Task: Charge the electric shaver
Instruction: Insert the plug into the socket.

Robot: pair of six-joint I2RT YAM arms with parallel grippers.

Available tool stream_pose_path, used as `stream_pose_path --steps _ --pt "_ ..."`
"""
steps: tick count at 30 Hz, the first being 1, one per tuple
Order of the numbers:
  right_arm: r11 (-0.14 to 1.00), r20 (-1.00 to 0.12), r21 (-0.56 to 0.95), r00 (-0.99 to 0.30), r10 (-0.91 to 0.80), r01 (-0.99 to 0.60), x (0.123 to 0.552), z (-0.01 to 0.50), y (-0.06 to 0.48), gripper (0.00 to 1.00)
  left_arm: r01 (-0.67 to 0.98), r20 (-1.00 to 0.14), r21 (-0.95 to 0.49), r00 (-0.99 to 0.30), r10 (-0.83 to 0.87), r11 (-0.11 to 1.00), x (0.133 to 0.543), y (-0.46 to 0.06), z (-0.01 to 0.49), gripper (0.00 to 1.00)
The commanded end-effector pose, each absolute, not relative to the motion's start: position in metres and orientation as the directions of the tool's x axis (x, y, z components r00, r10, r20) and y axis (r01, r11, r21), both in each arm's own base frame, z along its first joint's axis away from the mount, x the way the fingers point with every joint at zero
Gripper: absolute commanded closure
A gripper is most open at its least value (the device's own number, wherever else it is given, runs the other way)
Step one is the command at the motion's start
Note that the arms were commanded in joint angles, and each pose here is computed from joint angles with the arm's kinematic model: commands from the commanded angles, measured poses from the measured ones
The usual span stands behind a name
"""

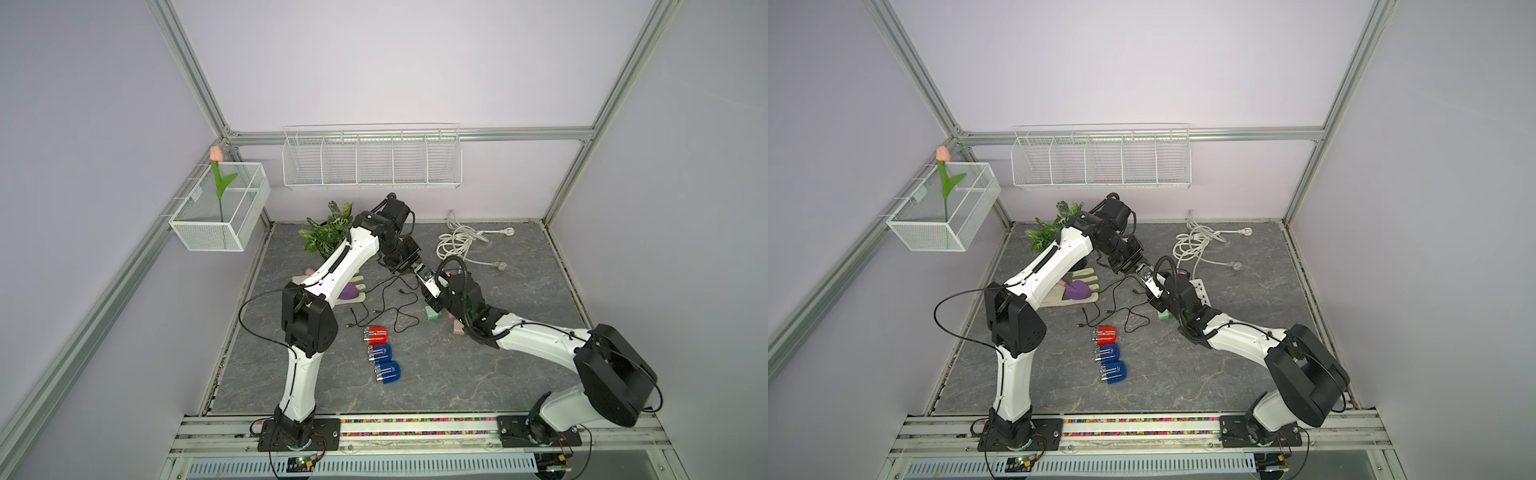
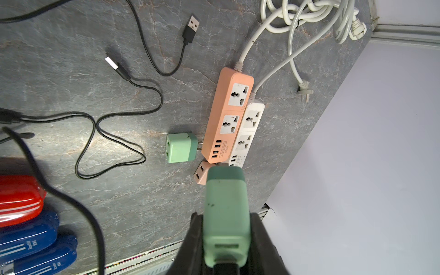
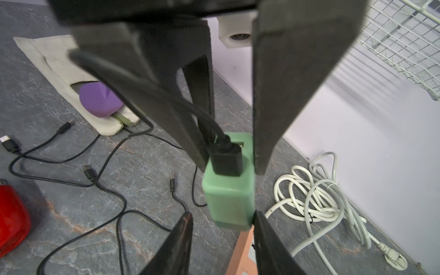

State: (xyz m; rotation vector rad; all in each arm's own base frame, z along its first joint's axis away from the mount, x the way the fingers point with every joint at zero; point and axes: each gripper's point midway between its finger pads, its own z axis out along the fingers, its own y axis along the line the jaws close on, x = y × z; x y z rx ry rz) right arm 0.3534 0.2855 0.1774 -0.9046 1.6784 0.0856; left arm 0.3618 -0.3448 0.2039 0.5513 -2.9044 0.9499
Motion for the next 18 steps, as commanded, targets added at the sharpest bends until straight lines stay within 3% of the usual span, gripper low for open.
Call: stream_pose_path --steps 1,6,18 --pt "0.702 -0.872 -0.394 0.0 -0.489 -0.593 0.358 0.189 0.291 0.62 -0.341 0.154 -0.588 -0.937 -0.313 0.733 0.362 -0.352 0.21 1.0" --pt "0.694 -0.881 -0.371 -0.003 -0.473 -0.616 0.359 0.19 0.3 0.7 -0.34 0.155 -0.59 -0.938 -0.31 0.732 0.361 -0.353 0.209 1.0" --pt "0.708 -0.897 -0.319 -0.04 -0.44 -0.63 0.362 0.188 0.306 0.63 -0.361 0.183 -0.608 -0.93 -0.318 0.707 0.362 -0.359 0.208 1.0"
